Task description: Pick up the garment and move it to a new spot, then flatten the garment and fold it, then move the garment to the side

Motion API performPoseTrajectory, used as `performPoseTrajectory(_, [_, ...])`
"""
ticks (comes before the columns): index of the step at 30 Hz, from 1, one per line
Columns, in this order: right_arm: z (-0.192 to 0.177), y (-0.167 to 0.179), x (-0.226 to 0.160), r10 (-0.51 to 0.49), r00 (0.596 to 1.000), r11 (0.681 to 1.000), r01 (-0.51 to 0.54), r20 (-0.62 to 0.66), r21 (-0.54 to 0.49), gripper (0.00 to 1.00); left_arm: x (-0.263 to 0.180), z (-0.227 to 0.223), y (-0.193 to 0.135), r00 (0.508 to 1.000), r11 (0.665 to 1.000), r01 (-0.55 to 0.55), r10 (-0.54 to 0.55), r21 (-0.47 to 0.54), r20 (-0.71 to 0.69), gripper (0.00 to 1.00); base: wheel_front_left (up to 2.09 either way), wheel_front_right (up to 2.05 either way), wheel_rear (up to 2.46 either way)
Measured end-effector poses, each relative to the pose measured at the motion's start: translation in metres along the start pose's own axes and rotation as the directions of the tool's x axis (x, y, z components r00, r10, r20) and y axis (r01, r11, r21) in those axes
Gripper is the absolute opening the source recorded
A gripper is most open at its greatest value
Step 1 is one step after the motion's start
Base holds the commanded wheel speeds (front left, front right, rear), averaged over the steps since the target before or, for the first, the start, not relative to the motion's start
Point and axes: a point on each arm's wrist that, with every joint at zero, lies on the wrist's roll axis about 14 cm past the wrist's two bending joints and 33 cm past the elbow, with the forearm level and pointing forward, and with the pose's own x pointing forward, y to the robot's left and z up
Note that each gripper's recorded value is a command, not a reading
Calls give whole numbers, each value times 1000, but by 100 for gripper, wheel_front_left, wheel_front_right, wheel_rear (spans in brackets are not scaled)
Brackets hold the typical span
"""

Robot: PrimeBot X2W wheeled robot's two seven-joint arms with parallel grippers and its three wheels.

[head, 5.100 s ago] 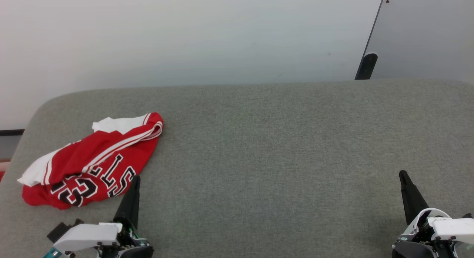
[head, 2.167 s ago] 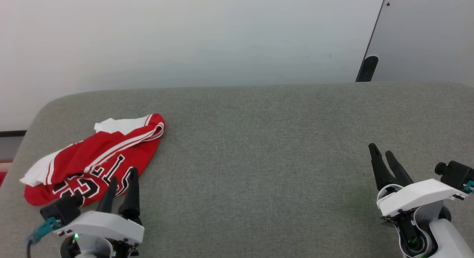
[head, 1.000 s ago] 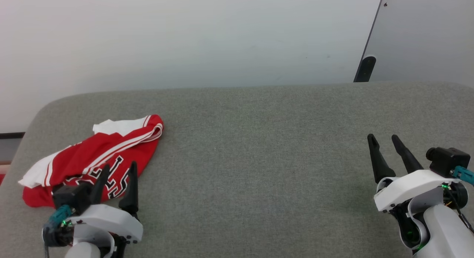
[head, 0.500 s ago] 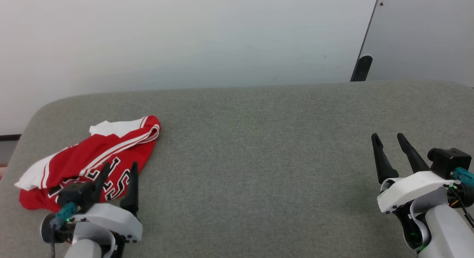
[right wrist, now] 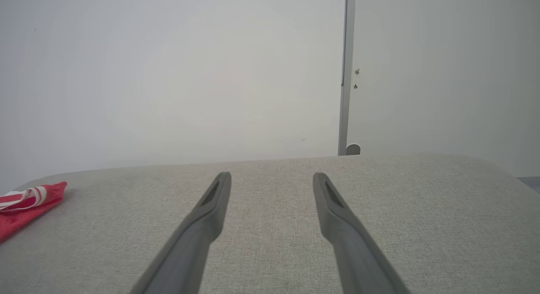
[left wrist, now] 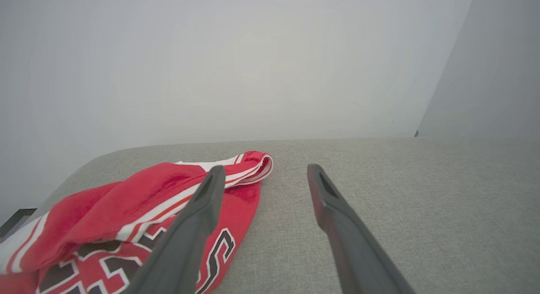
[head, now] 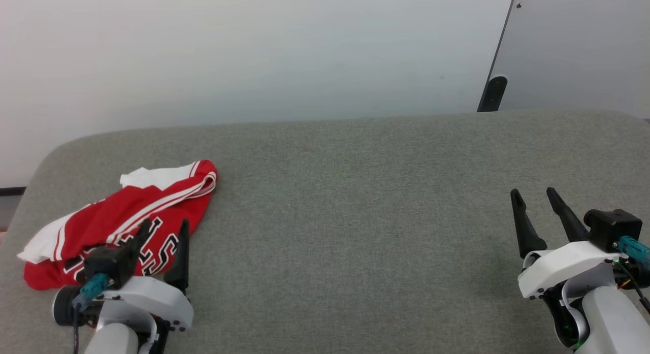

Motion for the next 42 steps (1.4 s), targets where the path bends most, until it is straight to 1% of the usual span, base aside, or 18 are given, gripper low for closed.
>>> performPoseTrajectory(7, [0, 5, 3, 15, 1000, 1000, -15, 5, -16, 100, -2, 2, 3, 1000, 999, 2, -2, 37, 4, 100, 0, 0, 0])
performPoseTrajectory(12, [1, 15, 9, 39, 999, 999, -39, 10, -3, 100, -7, 4, 11, 1000, 999, -23, 22, 30, 10, 100, 0, 0, 0])
performPoseTrajectory(19, [-7, 50, 20, 127, 992, 992, -127, -7, 23, 100, -25, 5, 37, 995, 995, -99, 99, 25, 11, 100, 0, 0, 0])
performPoseTrajectory(24, [-15, 86, 29, 218, 976, 975, -217, -26, 38, 100, -46, 5, 60, 985, 984, -173, 173, 30, 11, 100, 0, 0, 0])
performPoseTrajectory(27, [-20, 111, 34, 276, 960, 960, -274, -37, 48, 100, -61, 7, 74, 977, 975, -215, 215, 59, 16, 100, 0, 0, 0])
performPoseTrajectory(31, [-25, 146, 39, 360, 932, 932, -357, -51, 58, 100, -87, 10, 97, 957, 955, -289, 288, 72, 21, 100, 0, 0, 0])
performPoseTrajectory(36, [-30, 194, 45, 466, 883, 884, -462, -60, 67, 100, -121, 13, 124, 923, 920, -384, 383, 78, 31, 100, 0, 0, 0])
performPoseTrajectory(38, [-32, 212, 46, 503, 862, 864, -498, -62, 75, 100, -136, 14, 133, 908, 904, -419, 417, 81, 34, 100, 0, 0, 0])
performPoseTrajectory(42, [-32, 264, 43, 608, 792, 794, -603, -60, 82, 100, -174, 18, 159, 855, 849, -519, 517, 99, 45, 100, 0, 0, 0])
